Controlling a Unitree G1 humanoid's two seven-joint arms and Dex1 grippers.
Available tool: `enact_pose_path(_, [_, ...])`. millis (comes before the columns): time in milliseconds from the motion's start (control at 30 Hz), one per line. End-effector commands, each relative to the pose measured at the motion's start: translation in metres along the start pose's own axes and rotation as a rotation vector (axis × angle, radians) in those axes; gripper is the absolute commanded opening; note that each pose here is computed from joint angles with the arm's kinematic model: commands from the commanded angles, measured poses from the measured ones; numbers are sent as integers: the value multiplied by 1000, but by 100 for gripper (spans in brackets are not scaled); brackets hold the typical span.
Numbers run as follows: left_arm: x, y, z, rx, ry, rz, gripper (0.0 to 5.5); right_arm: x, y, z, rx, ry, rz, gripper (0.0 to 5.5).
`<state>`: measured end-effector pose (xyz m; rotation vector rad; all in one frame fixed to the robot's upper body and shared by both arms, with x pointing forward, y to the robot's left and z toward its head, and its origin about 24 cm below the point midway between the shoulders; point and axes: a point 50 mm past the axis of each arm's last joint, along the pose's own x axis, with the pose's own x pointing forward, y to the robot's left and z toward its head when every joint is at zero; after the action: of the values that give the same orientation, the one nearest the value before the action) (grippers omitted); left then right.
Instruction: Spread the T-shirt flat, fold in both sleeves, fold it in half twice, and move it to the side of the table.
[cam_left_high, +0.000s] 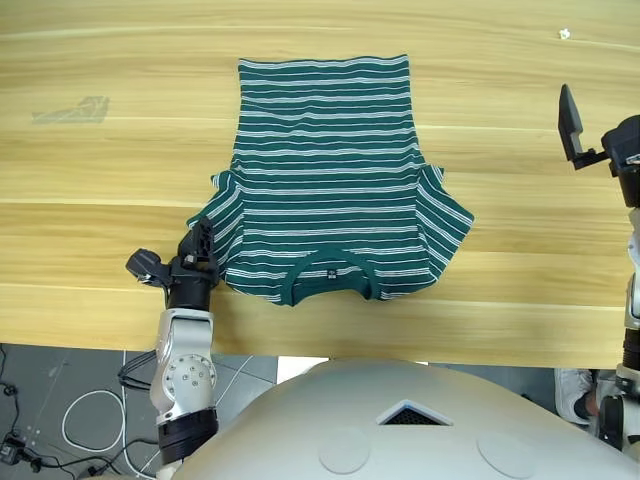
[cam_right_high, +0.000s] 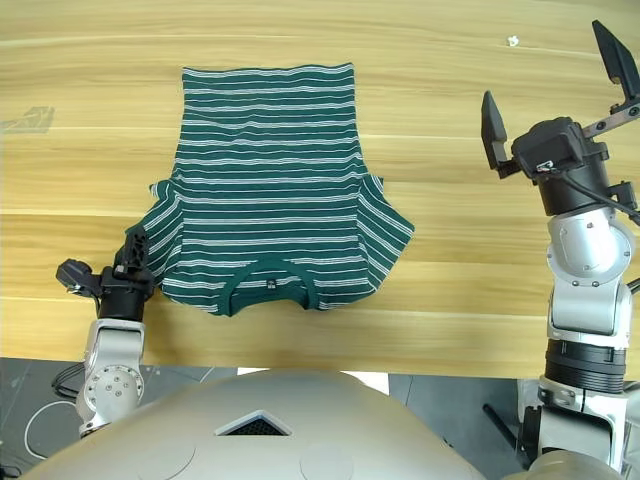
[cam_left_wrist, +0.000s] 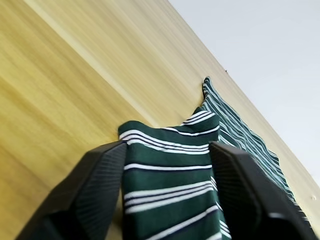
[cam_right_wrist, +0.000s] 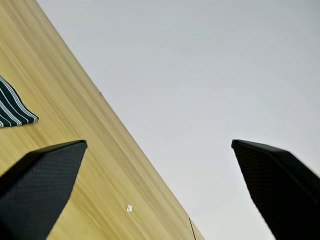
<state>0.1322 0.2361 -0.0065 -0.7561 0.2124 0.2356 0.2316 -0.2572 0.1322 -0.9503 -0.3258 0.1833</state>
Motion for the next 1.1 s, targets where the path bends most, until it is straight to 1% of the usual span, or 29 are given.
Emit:
enact_pose_path(33, [-3, 22, -26, -5, 141, 113, 218, 2, 1, -1, -14, -3, -1, 540])
enact_pose_path(133, [-3, 28, -25, 25, 129, 139, 178, 0, -1, -4, -20, 6, -3, 540])
enact_pose_path(433, [1, 32, -25, 65, 103, 176, 22, 4, 1, -6, -23, 0, 4, 540])
enact_pose_path(500, [2, 32, -23, 71, 95, 180, 2, 5, 2, -6, -23, -1, 7, 540])
enact_pose_path(700, [-2, 21, -6, 123, 46, 137, 2, 6, 5, -6, -20, -4, 12, 540])
enact_pose_path(800, [-1, 10, 7, 178, -1, 92, 2, 5, 7, -6, -19, -1, 12, 540])
enact_pose_path(900, [-2, -8, 17, 279, -53, 28, 2, 5, 7, -6, -18, -1, 12, 540])
enact_pose_path(967, [-3, -18, 19, 360, -61, -14, 2, 5, 7, -7, -18, 1, 11, 540])
enact_pose_path(1100, [-3, -26, 11, 448, -27, -75, 2, 4, 10, -7, -11, 5, 17, 540])
